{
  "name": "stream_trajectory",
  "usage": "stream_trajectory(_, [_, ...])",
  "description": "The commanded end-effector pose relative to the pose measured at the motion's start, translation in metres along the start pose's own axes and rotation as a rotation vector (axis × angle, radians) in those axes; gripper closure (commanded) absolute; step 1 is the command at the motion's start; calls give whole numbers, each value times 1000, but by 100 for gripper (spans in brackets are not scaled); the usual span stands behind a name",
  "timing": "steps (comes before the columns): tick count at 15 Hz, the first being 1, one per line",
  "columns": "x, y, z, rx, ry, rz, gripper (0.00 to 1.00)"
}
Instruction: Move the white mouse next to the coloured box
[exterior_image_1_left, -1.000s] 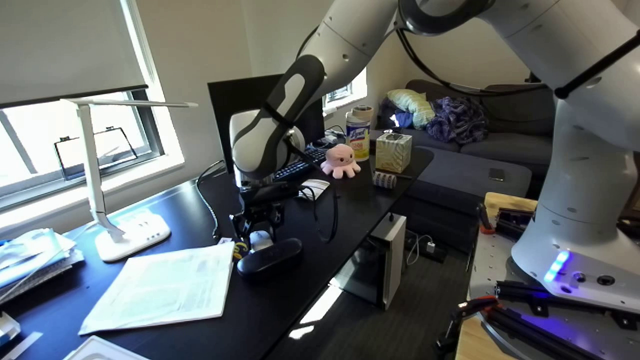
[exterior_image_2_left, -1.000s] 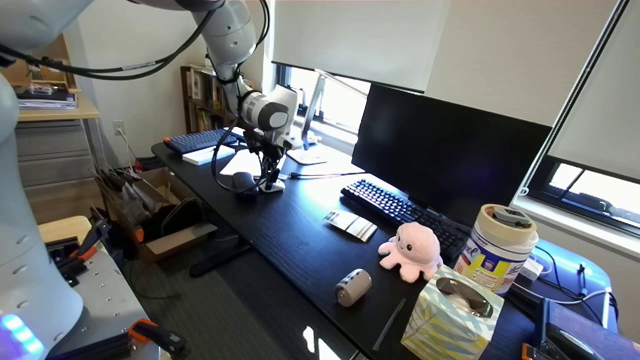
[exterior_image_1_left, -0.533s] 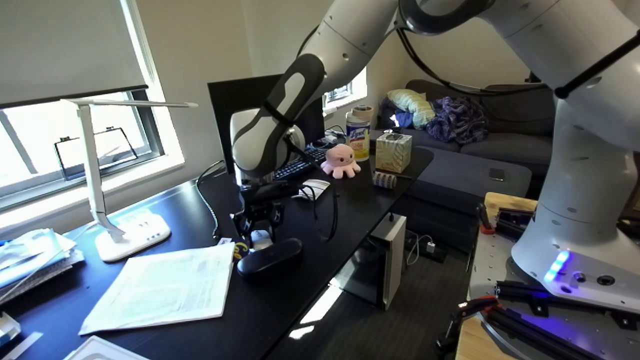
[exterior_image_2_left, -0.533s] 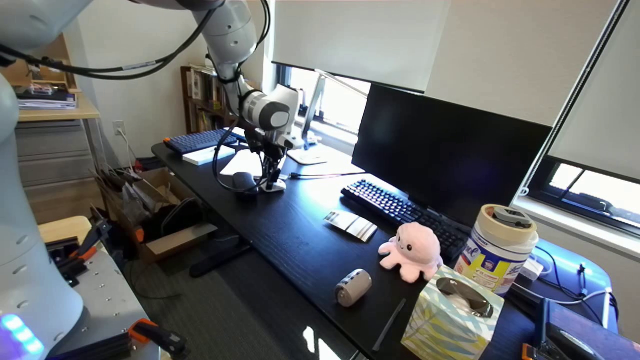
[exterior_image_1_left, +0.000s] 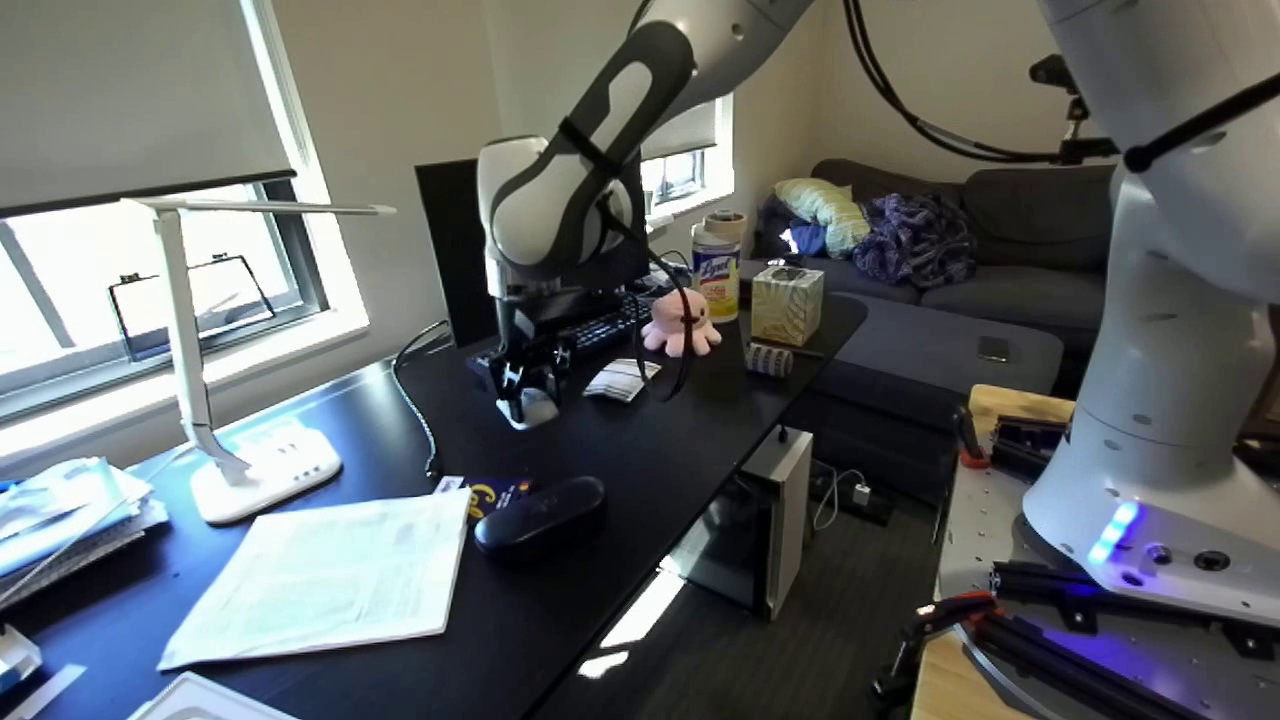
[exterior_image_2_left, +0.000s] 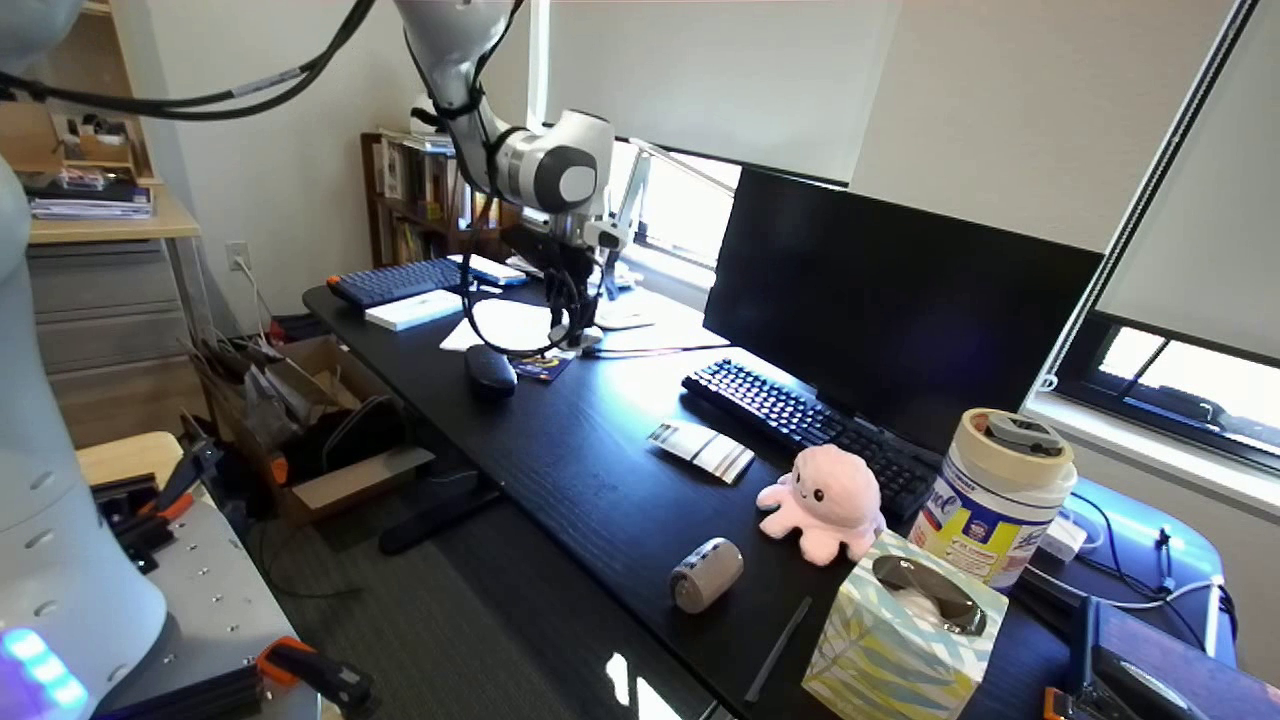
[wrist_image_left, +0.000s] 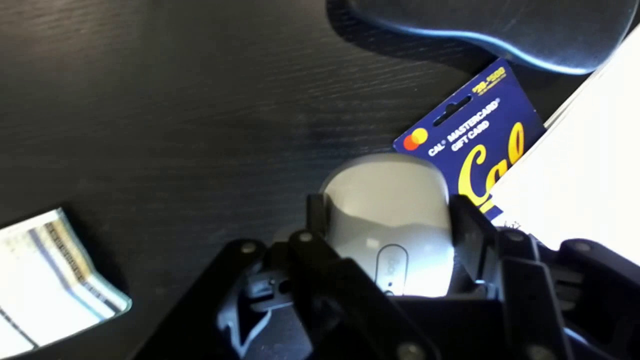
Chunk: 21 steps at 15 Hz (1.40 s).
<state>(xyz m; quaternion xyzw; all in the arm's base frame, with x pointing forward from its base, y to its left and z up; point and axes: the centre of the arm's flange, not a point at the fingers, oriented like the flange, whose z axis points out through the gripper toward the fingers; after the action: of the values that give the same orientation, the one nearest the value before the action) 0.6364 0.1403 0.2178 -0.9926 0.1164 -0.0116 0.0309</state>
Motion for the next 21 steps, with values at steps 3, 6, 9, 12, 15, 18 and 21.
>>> stream_trajectory(3, [-42, 94, -81, 4, 139, -223, 63])
stream_trajectory(6, [-21, 88, -76, -22, 119, -230, 38])
stream_trajectory(9, [-22, 107, -93, -30, 138, -282, 38])
stream_trajectory(12, [-24, 102, -91, -30, 134, -294, 38])
stream_trajectory(15, [-30, 114, -101, -86, 149, -287, 63])
stream_trajectory(18, [-59, 173, -107, -141, 142, -253, 63])
stream_trajectory(21, [-84, 243, -105, -204, 106, -184, 63])
